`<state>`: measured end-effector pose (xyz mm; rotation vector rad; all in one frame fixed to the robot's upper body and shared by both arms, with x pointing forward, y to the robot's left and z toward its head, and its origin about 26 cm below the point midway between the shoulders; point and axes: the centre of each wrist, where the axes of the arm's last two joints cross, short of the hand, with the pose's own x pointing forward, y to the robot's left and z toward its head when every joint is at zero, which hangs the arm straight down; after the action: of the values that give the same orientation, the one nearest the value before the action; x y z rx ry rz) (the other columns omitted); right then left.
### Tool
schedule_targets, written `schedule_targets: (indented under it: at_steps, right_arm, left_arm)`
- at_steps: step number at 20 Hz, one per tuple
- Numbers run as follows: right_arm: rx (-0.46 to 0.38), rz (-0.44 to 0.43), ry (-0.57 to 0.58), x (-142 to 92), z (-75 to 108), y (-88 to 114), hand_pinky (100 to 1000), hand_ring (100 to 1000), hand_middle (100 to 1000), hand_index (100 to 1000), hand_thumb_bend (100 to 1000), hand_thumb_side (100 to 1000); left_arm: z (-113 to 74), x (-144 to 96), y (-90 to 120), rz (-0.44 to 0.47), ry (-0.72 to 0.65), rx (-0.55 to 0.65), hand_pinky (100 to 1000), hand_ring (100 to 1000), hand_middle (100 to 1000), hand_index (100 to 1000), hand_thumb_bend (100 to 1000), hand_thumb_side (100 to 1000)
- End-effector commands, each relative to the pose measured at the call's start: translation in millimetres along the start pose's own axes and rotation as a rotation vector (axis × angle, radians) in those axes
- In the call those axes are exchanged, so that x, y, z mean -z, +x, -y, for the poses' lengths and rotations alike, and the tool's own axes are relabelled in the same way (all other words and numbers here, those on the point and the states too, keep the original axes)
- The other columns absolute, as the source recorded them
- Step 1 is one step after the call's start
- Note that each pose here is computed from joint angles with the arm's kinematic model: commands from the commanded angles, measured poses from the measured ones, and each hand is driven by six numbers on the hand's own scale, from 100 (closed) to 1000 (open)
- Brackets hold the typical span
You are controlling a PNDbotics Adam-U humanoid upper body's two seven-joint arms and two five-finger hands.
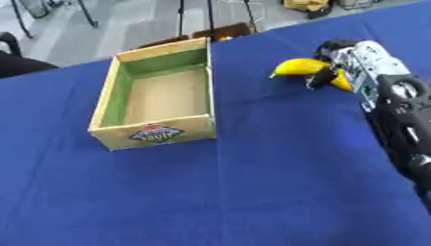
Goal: Pick up objects on the table and place them in the box.
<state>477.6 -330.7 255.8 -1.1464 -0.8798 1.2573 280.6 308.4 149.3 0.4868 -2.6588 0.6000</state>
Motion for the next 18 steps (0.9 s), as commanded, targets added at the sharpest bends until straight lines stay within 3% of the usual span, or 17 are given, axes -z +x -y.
schedule_targets:
  at_steps: [1,18]
  right_arm:
    - [-0.009,0.006,-0.066,-8,19.6,3,677,873,701,717,100,399]
    - [-0.061,0.020,-0.152,-20,47.1,17,682,857,700,698,100,503]
  left_arm:
    - [-0.9,9,5,0.039,-0.020,-0.002,401,820,824,783,100,936]
    - [-1.3,13,6,0.047,-0.026,0.003,407,820,823,784,100,935]
